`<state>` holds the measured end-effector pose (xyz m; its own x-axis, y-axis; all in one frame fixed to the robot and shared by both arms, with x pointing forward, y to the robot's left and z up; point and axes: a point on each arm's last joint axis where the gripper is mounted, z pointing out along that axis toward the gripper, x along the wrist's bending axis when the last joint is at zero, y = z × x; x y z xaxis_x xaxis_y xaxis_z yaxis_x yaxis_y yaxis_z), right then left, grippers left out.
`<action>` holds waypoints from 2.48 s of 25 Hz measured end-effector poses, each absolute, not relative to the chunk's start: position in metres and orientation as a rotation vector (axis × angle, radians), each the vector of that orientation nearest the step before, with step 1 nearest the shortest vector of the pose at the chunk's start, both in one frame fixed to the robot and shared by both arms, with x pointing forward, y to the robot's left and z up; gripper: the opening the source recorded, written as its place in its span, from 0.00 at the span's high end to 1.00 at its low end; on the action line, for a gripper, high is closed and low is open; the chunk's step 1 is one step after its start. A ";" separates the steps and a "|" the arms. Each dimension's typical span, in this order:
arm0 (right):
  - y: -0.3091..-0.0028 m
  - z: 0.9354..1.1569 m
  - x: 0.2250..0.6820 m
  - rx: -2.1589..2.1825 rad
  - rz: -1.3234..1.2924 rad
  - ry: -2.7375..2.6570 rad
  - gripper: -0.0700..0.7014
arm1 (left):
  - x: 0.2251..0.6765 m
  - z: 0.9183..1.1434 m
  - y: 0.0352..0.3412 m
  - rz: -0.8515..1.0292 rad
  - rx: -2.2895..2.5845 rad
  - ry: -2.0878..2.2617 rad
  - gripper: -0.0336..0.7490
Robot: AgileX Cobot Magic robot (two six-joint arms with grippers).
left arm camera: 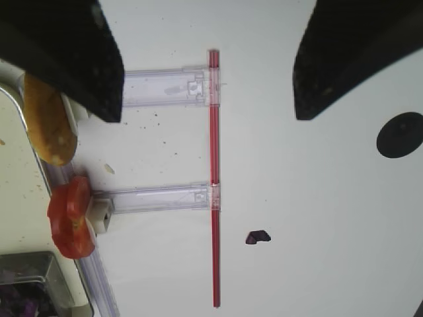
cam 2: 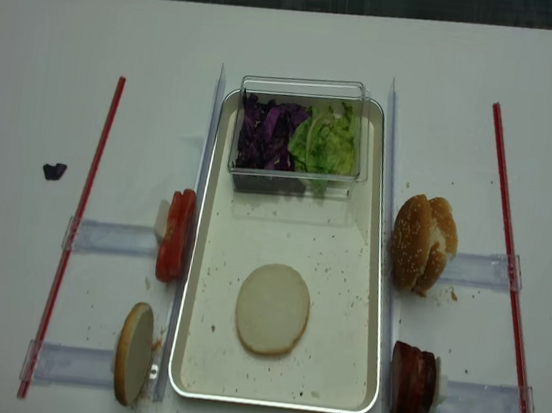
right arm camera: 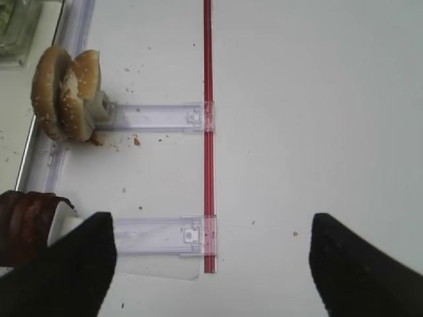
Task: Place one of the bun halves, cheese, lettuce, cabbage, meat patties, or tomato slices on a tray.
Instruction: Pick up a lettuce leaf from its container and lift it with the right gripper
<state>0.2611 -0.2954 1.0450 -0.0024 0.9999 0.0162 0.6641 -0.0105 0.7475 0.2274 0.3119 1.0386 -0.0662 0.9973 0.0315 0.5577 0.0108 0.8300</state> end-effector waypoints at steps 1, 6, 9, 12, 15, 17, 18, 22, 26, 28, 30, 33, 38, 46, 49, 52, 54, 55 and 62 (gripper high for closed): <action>-0.296 1.046 0.266 1.750 0.771 1.740 0.11 | 0.227 1.039 0.312 0.932 1.606 1.687 0.33; -0.297 1.043 0.291 1.853 0.662 1.834 0.11 | 0.227 1.039 0.312 0.932 1.606 1.687 0.33; -0.297 1.037 0.306 1.919 0.585 1.895 0.11 | 0.227 1.039 0.312 0.932 1.606 1.687 0.33; -0.298 1.030 0.320 1.980 0.511 1.949 0.11 | 0.227 1.039 0.312 0.932 1.606 1.687 0.33; -0.299 1.022 0.333 2.033 0.437 2.000 0.11 | 0.227 1.039 0.312 0.932 1.606 1.687 0.33; -0.299 1.017 0.340 2.060 0.399 2.024 0.11 | 0.227 1.039 0.312 0.932 1.606 1.687 0.33; -0.299 1.015 0.344 2.072 0.380 2.038 0.11 | 0.227 1.039 0.312 0.932 1.606 1.687 0.33; -0.300 1.005 0.356 2.116 0.315 2.076 0.11 | 0.227 1.039 0.312 0.932 1.606 1.687 0.33; -0.300 0.997 0.366 2.151 0.269 2.103 0.11 | 0.227 1.039 0.312 0.932 1.606 1.687 0.33; -0.299 0.995 0.371 2.169 0.277 2.104 0.11 | 0.227 1.039 0.312 0.932 1.606 1.687 0.33; -0.298 0.996 0.379 2.184 0.292 2.101 0.11 | 0.227 1.039 0.312 0.932 1.606 1.687 0.33; -0.299 1.002 0.398 2.194 0.291 2.102 0.11 | 0.227 1.039 0.312 0.932 1.606 1.687 0.33; -0.301 1.021 0.444 2.188 0.305 2.096 0.11 | 0.227 1.039 0.312 0.932 1.606 1.687 0.33; -0.305 1.030 0.539 2.189 0.300 2.104 0.11 | 0.227 1.039 0.312 0.932 1.606 1.687 0.33; -0.306 1.024 0.575 2.198 0.287 2.117 0.11 | 0.227 1.039 0.312 0.932 1.606 1.687 0.33; -0.308 1.014 0.607 2.212 0.261 2.135 0.11 | 0.227 1.039 0.312 0.932 1.606 1.687 0.33; -0.308 1.007 0.626 2.220 0.249 2.145 0.11 | 0.227 1.039 0.312 0.932 1.606 1.687 0.33; -0.309 1.004 0.633 2.223 0.243 2.149 0.11 | 0.227 1.039 0.312 0.932 1.606 1.687 0.33; -0.309 0.988 0.662 2.239 0.222 2.167 0.11 | 0.227 1.039 0.312 0.932 1.606 1.687 0.33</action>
<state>0.6616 -0.3094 0.9876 0.0275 0.9956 0.0897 0.9931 -0.0374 0.1112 0.2274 0.3119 1.0386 -0.0662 0.9973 0.0315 0.5577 0.0108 0.8300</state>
